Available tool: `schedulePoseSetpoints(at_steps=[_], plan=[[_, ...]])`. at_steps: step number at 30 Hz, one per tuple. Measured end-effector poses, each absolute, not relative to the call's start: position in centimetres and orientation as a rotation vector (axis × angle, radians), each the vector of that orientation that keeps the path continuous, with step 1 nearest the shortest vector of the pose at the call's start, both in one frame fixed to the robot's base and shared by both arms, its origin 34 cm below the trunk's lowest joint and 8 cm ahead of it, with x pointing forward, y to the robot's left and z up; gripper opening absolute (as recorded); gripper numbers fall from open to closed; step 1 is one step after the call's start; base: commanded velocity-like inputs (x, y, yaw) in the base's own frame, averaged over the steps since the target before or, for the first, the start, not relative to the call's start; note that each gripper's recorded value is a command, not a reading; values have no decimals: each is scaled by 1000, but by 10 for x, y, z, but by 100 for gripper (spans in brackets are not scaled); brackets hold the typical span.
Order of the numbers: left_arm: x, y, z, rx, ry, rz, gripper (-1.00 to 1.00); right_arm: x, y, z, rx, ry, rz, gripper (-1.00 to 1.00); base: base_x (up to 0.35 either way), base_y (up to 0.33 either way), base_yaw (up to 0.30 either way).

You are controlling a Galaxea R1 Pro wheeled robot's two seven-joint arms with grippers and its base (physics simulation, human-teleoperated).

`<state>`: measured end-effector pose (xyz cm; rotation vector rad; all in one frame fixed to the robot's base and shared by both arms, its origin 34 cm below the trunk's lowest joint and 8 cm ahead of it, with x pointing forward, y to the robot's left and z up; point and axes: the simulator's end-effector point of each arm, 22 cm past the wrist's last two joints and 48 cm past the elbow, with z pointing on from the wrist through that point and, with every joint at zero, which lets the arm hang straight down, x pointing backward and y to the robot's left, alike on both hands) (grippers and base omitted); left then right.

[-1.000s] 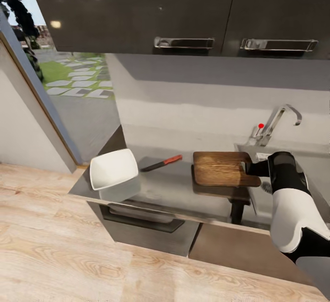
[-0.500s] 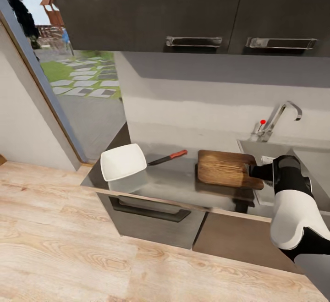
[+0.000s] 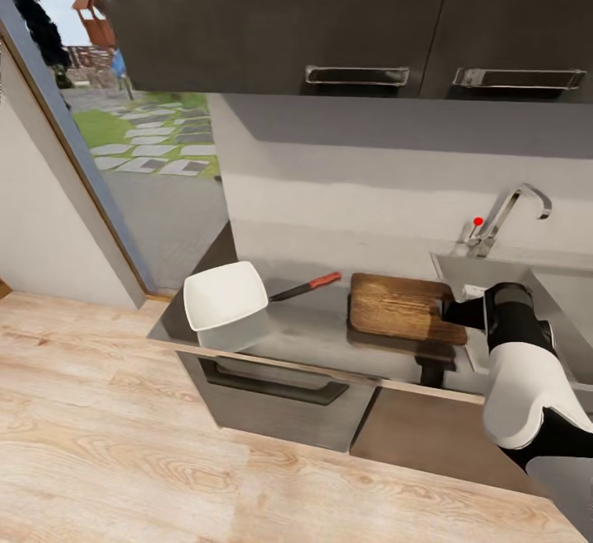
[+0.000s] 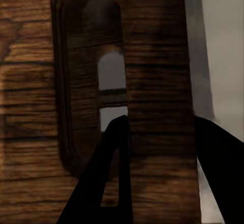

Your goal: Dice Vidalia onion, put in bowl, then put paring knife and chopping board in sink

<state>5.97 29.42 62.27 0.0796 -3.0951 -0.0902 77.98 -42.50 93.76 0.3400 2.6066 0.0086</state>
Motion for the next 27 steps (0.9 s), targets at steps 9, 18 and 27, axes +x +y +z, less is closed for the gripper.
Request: schedulePoseSetpoints(at_steps=[9,18,27], plan=[[60,299,623,77,-3097,-101,100,778,-414,930,325,2625,31,-100,0,20,0],[60,300,623,76,-3097,-103,100,781,-398,927,308,2628,60,-100,0,0,0],[60,301,623,76,-3097,-105,100,781,-397,926,309,2628,62,-100,0,0,0]])
